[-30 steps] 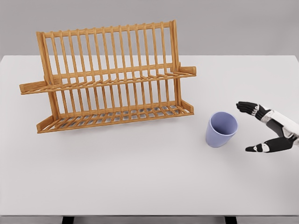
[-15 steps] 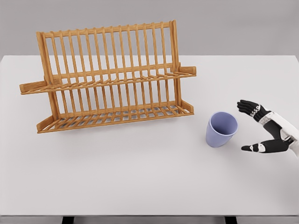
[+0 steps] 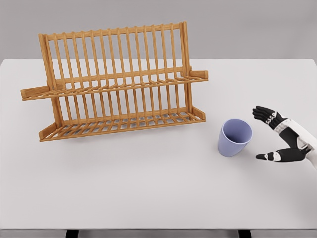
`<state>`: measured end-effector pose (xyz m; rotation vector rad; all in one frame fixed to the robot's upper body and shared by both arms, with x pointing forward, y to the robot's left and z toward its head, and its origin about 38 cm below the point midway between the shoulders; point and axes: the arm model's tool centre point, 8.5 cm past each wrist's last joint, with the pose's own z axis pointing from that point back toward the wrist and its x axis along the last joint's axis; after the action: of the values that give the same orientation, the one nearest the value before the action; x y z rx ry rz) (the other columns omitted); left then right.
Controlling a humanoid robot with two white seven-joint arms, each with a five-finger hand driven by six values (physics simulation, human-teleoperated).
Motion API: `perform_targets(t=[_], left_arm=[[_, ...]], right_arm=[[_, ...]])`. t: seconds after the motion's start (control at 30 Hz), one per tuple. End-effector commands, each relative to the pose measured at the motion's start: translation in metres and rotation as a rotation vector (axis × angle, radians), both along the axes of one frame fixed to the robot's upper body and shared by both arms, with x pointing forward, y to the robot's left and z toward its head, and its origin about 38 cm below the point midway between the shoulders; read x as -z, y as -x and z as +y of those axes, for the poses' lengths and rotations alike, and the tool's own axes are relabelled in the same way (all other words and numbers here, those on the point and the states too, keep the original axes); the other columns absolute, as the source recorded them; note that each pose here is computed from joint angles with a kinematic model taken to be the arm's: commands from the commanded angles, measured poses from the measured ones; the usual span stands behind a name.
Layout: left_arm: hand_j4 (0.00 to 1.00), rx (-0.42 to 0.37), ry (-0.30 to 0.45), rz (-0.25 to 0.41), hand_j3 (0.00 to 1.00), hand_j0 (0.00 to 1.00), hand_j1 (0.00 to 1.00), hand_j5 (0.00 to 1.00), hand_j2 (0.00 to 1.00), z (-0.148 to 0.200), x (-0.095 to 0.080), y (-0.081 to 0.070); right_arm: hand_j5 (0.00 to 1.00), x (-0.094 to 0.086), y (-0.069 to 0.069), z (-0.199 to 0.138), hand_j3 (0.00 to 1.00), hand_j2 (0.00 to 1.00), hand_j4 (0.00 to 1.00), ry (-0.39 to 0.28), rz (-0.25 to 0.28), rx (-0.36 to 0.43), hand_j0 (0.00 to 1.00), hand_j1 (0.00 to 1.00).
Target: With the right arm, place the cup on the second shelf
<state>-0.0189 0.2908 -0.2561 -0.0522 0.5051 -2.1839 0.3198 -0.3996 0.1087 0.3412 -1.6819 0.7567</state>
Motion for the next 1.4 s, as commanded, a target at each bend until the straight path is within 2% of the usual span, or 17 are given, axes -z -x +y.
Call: perform_targets(t=[0.0, 0.27, 0.37, 0.5, 0.93, 1.23, 1.37], left_arm=[[1.0, 0.0, -0.001, 0.0, 1.0, 1.0, 1.0, 1.0, 1.0, 0.0, 0.0, 0.0], [1.0, 0.0, -0.001, 0.0, 1.0, 1.0, 1.0, 1.0, 1.0, 0.0, 0.0, 0.0], [1.0, 0.0, -0.001, 0.0, 1.0, 1.0, 1.0, 1.0, 1.0, 0.0, 0.0, 0.0], [1.0, 0.0, -0.001, 0.0, 1.0, 1.0, 1.0, 1.0, 1.0, 0.0, 0.0, 0.0], [1.0, 0.0, -0.001, 0.0, 1.0, 1.0, 1.0, 1.0, 1.0, 0.0, 0.0, 0.0], [1.0, 0.0, -0.001, 0.0, 1.0, 1.0, 1.0, 1.0, 1.0, 0.0, 0.0, 0.0], [1.0, 0.0, -0.001, 0.0, 1.0, 1.0, 1.0, 1.0, 1.0, 0.0, 0.0, 0.0]], right_arm=[[1.0, 0.002, 0.0, 0.003, 1.0, 1.0, 1.0, -0.018, 0.003, 0.003, 1.0, 1.0], [1.0, 0.009, -0.001, 0.015, 1.0, 1.0, 1.0, -0.047, 0.0, -0.013, 1.0, 1.0], [1.0, 0.006, -0.006, 0.022, 1.0, 1.0, 1.0, -0.056, -0.018, -0.023, 1.0, 1.0], [1.0, 0.008, -0.008, 0.025, 1.0, 1.0, 1.0, -0.063, -0.017, -0.029, 1.0, 1.0], [1.0, 0.019, -0.006, 0.033, 1.0, 1.0, 1.0, -0.08, 0.003, -0.043, 1.0, 1.0], [1.0, 0.026, -0.017, 0.043, 1.0, 1.0, 1.0, -0.095, 0.01, -0.047, 1.0, 1.0], [1.0, 0.027, -0.016, 0.045, 1.0, 1.0, 1.0, -0.091, 0.011, -0.054, 1.0, 1.0]])
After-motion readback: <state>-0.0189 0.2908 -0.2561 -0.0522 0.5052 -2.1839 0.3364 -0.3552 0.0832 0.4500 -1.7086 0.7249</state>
